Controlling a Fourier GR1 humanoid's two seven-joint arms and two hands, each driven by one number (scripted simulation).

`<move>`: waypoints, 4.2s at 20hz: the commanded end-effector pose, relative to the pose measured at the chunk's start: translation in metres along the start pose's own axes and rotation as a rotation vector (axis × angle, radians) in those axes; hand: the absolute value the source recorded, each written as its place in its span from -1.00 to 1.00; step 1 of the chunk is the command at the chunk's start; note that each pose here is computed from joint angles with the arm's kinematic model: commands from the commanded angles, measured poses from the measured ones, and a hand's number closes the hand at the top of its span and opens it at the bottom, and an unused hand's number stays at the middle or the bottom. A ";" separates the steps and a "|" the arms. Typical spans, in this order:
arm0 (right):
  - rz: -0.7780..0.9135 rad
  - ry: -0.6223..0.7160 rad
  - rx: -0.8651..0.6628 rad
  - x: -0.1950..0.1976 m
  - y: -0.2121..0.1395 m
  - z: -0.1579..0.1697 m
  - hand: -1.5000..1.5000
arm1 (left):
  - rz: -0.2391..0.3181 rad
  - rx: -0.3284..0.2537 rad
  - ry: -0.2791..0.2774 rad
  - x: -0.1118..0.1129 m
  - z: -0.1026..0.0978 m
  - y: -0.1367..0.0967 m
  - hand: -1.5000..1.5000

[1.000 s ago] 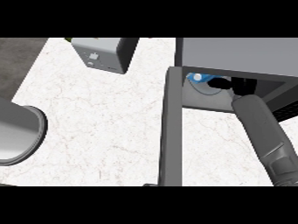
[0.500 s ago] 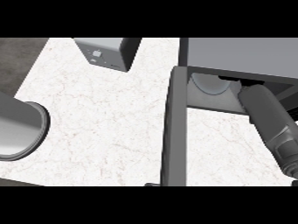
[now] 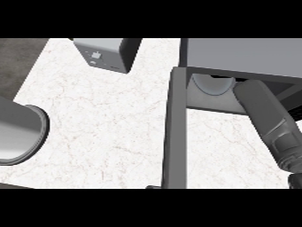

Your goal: Pick up the milk, place it into the microwave and close the microwave

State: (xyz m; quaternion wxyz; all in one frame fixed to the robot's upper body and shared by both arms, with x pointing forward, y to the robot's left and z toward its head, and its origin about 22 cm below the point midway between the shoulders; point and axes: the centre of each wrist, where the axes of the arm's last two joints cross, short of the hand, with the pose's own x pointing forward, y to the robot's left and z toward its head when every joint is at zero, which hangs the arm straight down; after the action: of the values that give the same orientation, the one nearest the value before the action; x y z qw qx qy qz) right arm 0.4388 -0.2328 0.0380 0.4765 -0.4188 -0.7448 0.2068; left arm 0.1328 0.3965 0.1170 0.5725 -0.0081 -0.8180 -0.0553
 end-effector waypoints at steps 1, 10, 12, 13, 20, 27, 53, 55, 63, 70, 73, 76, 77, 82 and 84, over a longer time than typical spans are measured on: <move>-0.115 -0.027 0.035 0.006 -0.005 -0.010 -1.00 | 0.071 -0.085 -0.002 -0.015 -0.010 -0.008 -1.00; -0.415 0.015 0.073 0.003 0.021 0.019 -1.00 | 0.113 -0.194 -0.013 -0.024 -0.024 -0.028 -1.00; -0.480 0.014 0.091 0.015 0.030 0.019 -1.00 | 0.143 -0.229 -0.022 -0.031 -0.028 -0.034 -1.00; -0.523 0.027 0.112 -0.004 0.023 0.027 -1.00 | 0.146 -0.232 -0.001 -0.034 -0.023 -0.040 -1.00; -0.704 0.081 0.149 -0.028 0.037 0.070 -1.00 | 0.170 -0.287 0.006 -0.035 -0.041 -0.063 1.00; -0.881 0.109 0.203 -0.046 0.043 0.105 -1.00 | 0.194 -0.338 0.042 -0.033 -0.051 -0.083 1.00; -0.874 0.123 0.166 -0.095 -0.049 0.279 -1.00 | 0.064 -0.707 0.093 -0.086 -0.105 -0.237 1.00; -0.868 0.118 0.183 -0.088 -0.050 0.278 -1.00 | 0.011 -0.743 0.119 -0.092 -0.110 -0.278 1.00; -0.863 0.016 0.199 -0.076 -0.112 0.298 -1.00 | -0.081 -0.750 0.129 -0.156 -0.107 -0.313 1.00; -0.969 -0.087 0.233 -0.052 -0.147 0.278 -1.00 | -0.049 -0.621 0.057 -0.186 -0.102 -0.337 1.00; -0.989 -0.121 0.233 -0.032 -0.155 0.267 -1.00 | -0.062 -0.613 0.058 -0.195 -0.087 -0.348 1.00; -0.994 -0.127 0.260 -0.036 -0.166 0.275 -1.00 | -0.057 -0.606 0.096 -0.185 -0.112 -0.358 1.00; -1.000 -0.134 0.237 -0.025 -0.160 0.268 -1.00 | -0.055 -0.646 0.118 -0.196 -0.099 -0.357 1.00; -1.036 -0.187 0.302 -0.013 -0.168 0.255 -1.00 | 0.027 -0.601 0.067 -0.179 -0.093 -0.375 1.00; -1.048 -0.201 0.325 -0.005 -0.169 0.256 -1.00 | 0.062 -0.559 0.068 -0.174 -0.105 -0.375 1.00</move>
State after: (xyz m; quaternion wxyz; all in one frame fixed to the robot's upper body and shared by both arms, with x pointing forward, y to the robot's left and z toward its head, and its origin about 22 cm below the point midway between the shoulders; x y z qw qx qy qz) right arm 0.1416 -0.3161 0.0274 0.5057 0.0877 -0.8543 0.0825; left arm 0.2603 0.0320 -0.0507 0.5773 -0.1774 -0.7426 -0.2895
